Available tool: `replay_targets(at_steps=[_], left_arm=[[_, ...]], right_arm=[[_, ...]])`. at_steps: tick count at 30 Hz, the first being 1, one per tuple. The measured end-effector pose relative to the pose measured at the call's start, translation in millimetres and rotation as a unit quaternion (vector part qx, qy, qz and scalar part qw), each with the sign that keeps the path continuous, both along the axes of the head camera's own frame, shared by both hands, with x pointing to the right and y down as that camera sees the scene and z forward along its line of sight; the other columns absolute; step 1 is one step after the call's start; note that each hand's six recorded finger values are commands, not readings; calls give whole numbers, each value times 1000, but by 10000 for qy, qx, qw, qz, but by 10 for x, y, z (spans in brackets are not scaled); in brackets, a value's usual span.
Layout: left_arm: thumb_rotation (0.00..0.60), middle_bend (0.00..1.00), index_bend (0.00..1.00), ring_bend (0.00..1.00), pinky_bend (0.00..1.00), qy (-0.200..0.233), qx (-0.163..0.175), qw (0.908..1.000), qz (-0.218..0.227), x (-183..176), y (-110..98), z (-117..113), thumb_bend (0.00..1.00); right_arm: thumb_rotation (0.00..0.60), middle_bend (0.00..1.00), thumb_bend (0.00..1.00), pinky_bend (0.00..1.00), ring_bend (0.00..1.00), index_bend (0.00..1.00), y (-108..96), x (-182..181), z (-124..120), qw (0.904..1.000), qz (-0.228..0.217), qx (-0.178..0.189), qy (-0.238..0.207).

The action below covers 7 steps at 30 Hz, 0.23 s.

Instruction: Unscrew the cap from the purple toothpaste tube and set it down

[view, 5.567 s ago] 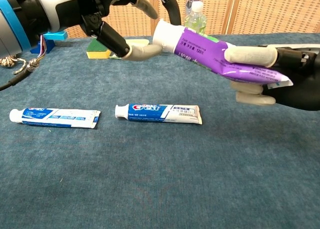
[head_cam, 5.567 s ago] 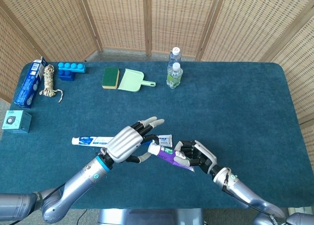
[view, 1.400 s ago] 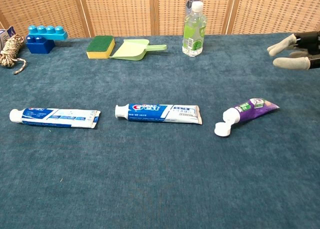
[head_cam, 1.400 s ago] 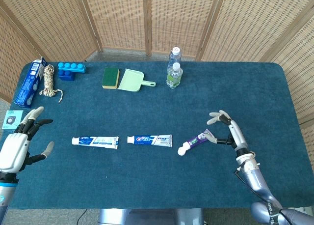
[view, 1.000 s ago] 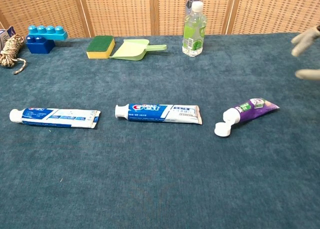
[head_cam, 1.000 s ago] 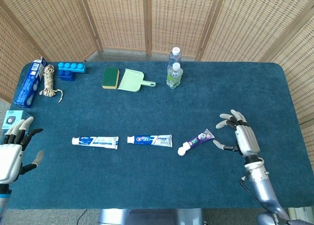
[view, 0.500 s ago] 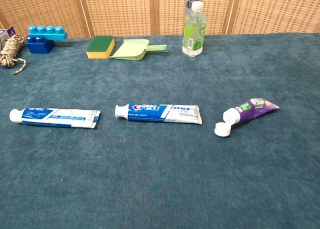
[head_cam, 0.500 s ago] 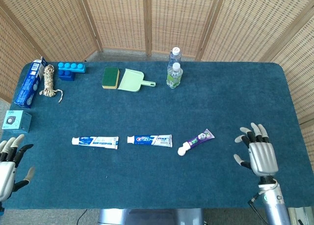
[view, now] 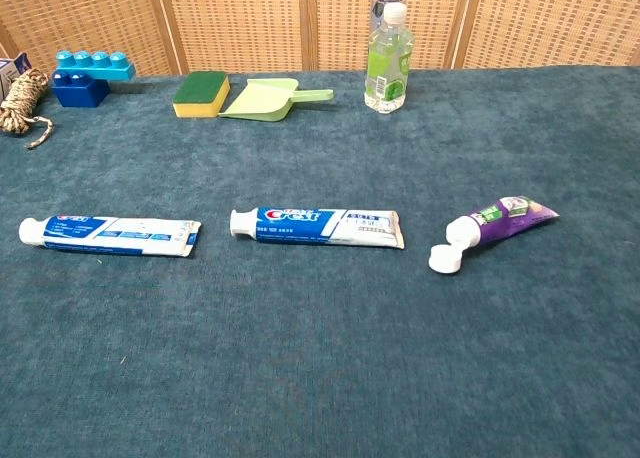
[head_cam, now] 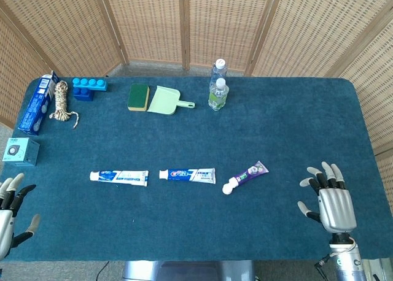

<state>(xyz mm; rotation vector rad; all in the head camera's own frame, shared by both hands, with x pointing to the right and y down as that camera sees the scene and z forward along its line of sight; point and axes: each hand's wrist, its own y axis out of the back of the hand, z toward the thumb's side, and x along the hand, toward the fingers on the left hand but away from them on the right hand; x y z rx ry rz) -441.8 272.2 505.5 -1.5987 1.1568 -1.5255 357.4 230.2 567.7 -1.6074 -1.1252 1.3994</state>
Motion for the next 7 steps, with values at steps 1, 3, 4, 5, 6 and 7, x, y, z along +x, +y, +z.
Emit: replay_targets(at_steps=[1, 3, 4, 5, 6, 7], left_arm=[[600, 52, 163, 0, 0, 2, -1, 10000, -2, 2, 3, -4, 346], [600, 52, 163, 0, 0, 17, 5, 10000, -12, 5, 11, -12, 347], [600, 52, 163, 0, 0, 20, 9, 10000, -14, 5, 17, -16, 347], [600, 52, 162, 0, 0, 19, 8, 10000, -16, 4, 23, -19, 347], [600, 51, 162, 0, 0, 12, 0, 10000, -25, -2, 30, -20, 347], [600, 51, 162, 0, 0, 9, -6, 10000, -31, -7, 33, -21, 346]], right_arm=[[600, 262, 204, 67, 66, 427, 6, 3, 5, 10000, 5, -10, -1], [600, 262, 204, 67, 66, 428, 14, 0, 12, 10000, 16, -22, -29], [600, 262, 203, 67, 66, 428, 16, -4, 15, 10000, 18, -26, -52], [600, 261, 203, 68, 66, 428, 18, -12, 18, 10000, 14, -28, -79], [600, 262, 203, 68, 66, 428, 19, -18, 20, 10000, 9, -31, -91], [600, 262, 204, 68, 66, 428, 20, -23, 21, 9999, 7, -35, -103]])
